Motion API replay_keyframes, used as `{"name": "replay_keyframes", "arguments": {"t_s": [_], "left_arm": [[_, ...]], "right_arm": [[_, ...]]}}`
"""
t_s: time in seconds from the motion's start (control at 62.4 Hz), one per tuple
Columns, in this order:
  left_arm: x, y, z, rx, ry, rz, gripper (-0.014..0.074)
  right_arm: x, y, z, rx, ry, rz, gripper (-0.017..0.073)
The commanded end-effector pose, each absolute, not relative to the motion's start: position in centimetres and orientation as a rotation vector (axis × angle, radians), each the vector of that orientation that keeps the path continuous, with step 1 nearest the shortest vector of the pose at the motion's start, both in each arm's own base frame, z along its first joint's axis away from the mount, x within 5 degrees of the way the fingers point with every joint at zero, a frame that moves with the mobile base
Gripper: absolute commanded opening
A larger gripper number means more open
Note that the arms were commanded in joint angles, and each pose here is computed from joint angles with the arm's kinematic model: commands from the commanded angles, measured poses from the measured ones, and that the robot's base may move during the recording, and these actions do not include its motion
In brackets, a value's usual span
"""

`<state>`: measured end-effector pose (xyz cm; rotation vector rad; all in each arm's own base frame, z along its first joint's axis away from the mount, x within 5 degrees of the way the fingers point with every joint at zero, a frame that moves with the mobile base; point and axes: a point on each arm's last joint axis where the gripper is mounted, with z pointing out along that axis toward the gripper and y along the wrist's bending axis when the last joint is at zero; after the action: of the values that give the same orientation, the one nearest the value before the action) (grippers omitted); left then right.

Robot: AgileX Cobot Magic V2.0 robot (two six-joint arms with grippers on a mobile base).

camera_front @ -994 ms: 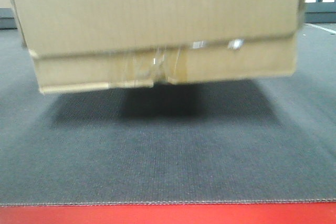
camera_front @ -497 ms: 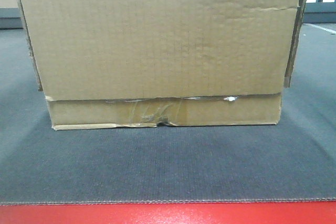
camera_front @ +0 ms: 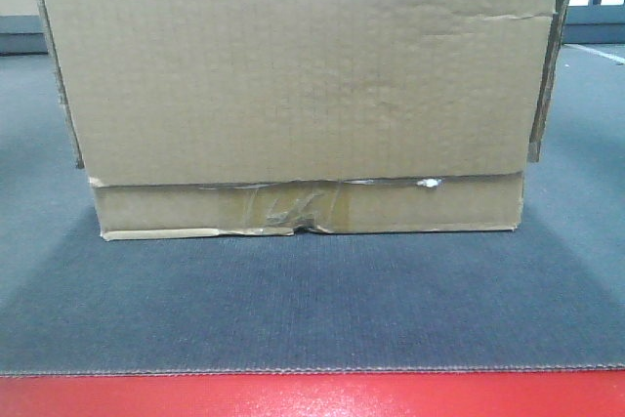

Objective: Grab carton from right shelf to conveyor

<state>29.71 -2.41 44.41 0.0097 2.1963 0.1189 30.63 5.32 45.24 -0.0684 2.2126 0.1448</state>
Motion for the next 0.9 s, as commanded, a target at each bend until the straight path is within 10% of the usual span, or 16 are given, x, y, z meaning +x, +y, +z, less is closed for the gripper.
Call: {"name": "replay_keyframes", "arguments": {"t_s": [0.0, 0.449, 0.882], "left_arm": [[28.5, -1.3, 43.5, -0.021, 2.191, 0.086, -0.0008], [20.4, -0.3, 33.9, -0.011, 2.041, 0.027, -0.0006], [10.7, -0.1, 32.0, 0.001, 1.731, -0.003, -0.0006]], "right_arm": [[29.8, 3.6, 44.5, -0.035, 2.226, 0.091, -0.0059], [22.1, 2.4, 32.6, -0.051, 2.212, 0.080, -0.0059], [12.3, 1.3, 33.0, -0.046, 1.848, 0.108, -0.0059]]}}
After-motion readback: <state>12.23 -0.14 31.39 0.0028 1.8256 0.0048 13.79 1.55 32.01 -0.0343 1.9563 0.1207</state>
